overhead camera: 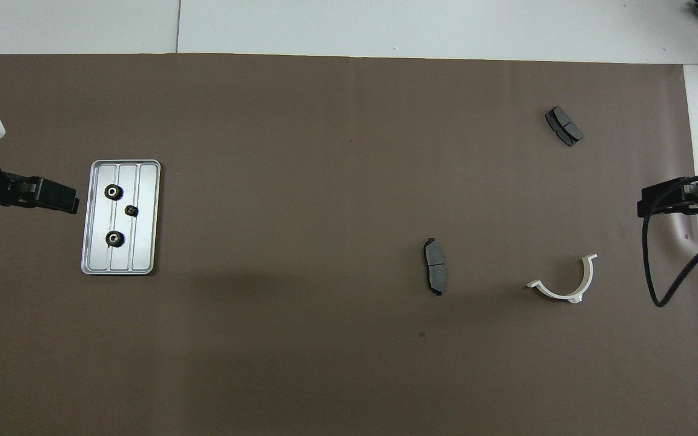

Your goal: Place bearing gear from tray to pile

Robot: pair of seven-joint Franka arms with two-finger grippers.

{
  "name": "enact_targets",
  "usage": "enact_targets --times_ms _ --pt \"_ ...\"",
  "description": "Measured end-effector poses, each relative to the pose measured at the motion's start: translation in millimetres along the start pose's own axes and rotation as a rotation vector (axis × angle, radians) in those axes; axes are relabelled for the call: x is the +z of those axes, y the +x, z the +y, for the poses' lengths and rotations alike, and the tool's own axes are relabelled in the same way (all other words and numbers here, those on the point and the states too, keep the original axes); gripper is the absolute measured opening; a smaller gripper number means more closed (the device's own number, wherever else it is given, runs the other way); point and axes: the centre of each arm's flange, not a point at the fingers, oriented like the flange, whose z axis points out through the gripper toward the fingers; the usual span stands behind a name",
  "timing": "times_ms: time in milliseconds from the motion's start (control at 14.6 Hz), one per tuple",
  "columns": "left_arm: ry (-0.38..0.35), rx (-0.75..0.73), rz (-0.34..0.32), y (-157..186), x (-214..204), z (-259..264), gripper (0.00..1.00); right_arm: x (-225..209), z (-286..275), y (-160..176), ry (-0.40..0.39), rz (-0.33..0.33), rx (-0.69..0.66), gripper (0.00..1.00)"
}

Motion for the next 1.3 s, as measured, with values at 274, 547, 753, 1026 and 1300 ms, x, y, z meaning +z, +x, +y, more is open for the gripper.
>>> enact_targets --times_ms 274,547,753,1026,1300 --pt "0.000 0.000 0.001 0 0 0 1.00 0 0 0 0.000 0.000 0.000 1.00" --pt "0.001 -0.001 0.007 1 -1 0 1.00 0 0 0 0.000 0.000 0.000 1.00" --pt "0.006 -0.003 0.043 2 12 -1 1.00 0 0 0 0.000 0.000 0.000 1.00" --pt "0.012 -0.014 0.086 -2 52 -7 1.00 0 0 0 0.000 0.000 0.000 1.00" --pt "0.015 -0.032 0.100 -7 110 -17 1.00 0 0 0 0.000 0.000 0.000 1.00"
